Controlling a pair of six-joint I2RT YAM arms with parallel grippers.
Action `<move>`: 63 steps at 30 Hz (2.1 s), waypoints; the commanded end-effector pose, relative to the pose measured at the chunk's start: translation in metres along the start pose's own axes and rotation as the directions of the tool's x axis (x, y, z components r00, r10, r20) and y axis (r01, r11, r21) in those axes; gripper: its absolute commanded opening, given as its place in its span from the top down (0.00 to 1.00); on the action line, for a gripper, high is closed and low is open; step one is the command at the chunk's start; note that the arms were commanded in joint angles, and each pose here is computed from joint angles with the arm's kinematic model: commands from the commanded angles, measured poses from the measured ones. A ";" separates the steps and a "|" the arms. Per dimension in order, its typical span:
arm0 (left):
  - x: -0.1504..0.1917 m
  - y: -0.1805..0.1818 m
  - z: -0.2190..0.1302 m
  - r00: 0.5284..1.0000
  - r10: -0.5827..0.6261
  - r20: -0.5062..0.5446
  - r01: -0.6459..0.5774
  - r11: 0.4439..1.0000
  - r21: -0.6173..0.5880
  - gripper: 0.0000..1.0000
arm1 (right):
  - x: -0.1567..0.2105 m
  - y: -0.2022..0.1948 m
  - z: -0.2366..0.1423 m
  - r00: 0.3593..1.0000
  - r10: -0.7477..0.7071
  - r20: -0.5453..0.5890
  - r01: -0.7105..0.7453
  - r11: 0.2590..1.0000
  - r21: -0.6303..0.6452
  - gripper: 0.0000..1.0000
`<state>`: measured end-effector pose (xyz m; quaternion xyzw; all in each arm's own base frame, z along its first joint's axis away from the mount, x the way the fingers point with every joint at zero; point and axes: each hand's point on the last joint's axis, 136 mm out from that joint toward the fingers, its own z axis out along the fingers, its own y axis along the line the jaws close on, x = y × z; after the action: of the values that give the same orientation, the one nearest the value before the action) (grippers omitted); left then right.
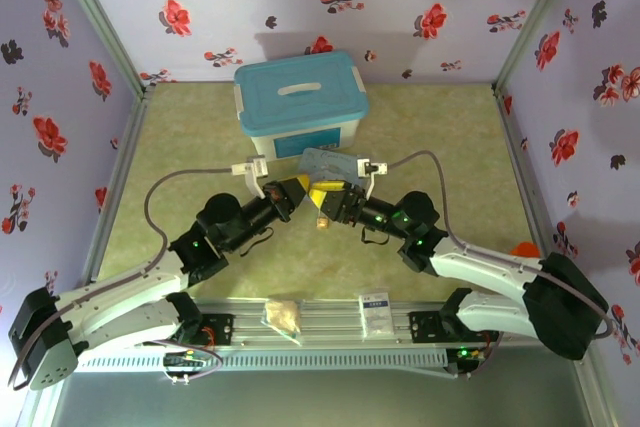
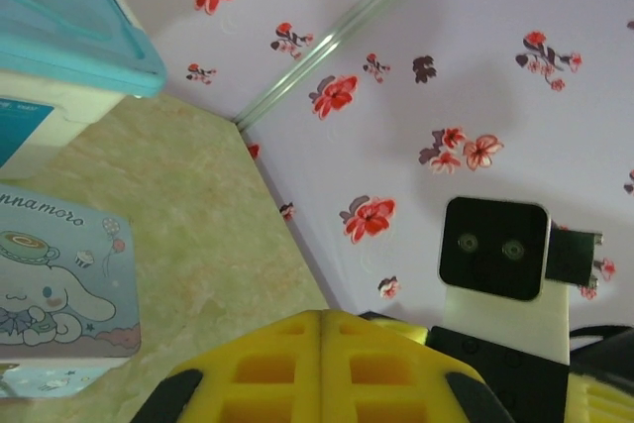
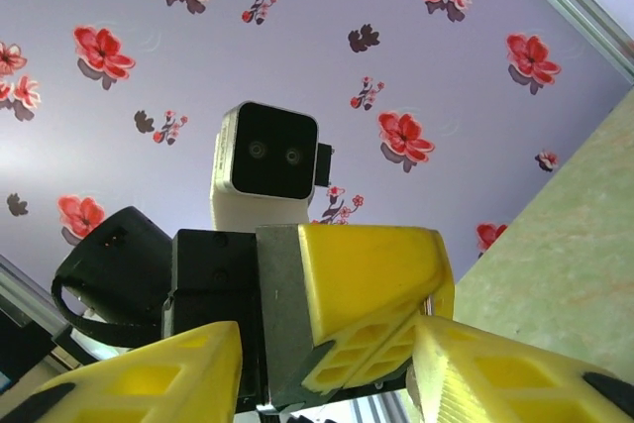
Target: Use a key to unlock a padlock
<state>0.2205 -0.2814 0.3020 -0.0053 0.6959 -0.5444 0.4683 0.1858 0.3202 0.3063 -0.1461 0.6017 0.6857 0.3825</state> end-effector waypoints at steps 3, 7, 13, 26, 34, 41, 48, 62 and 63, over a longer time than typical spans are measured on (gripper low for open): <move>-0.025 -0.014 -0.006 0.990 -0.074 0.123 0.065 0.995 0.080 1.00 | -0.009 0.011 0.001 0.999 -0.012 0.038 0.014 0.999 -0.037 0.54; -0.027 -0.016 -0.008 0.988 -0.083 0.131 0.071 0.993 0.092 1.00 | -0.006 0.002 0.004 0.999 -0.002 0.032 0.002 1.000 -0.014 0.44; -0.032 -0.020 -0.014 0.986 -0.087 0.144 0.071 0.991 0.110 1.00 | -0.007 0.002 0.009 0.999 0.010 0.036 -0.009 0.999 -0.032 0.39; -0.034 -0.019 -0.016 0.978 -0.115 0.172 0.093 0.987 0.134 1.00 | -0.007 0.011 0.016 0.998 0.045 0.044 -0.039 0.991 -0.126 0.55; -0.036 -0.017 -0.019 0.971 -0.143 0.193 0.114 0.981 0.156 1.00 | -0.005 0.017 0.023 0.998 0.050 0.026 -0.045 0.986 -0.162 0.62; -0.039 -0.016 -0.022 0.965 -0.151 0.212 0.119 0.981 0.156 1.00 | -0.005 0.018 0.026 0.999 0.043 0.020 -0.039 0.986 -0.161 0.79; -0.036 -0.013 -0.021 0.967 -0.152 0.205 0.123 0.982 0.146 1.00 | -0.005 0.016 0.024 0.999 0.040 0.028 -0.036 0.988 -0.153 0.98; -0.037 0.039 -0.034 0.991 0.057 0.124 -0.024 0.968 -0.250 0.17 | 0.016 -0.049 -0.004 0.995 0.004 -0.100 0.026 0.957 0.288 1.00; -0.036 0.044 -0.034 0.991 0.075 0.108 -0.043 0.961 -0.271 0.15 | 0.019 -0.059 -0.009 0.992 0.010 -0.125 0.034 0.937 0.348 1.00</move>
<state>0.2307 -0.2375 0.3083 -0.0800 0.6902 -0.5112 0.5060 0.1957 0.3258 0.2917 -0.1295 0.6494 0.6496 0.3736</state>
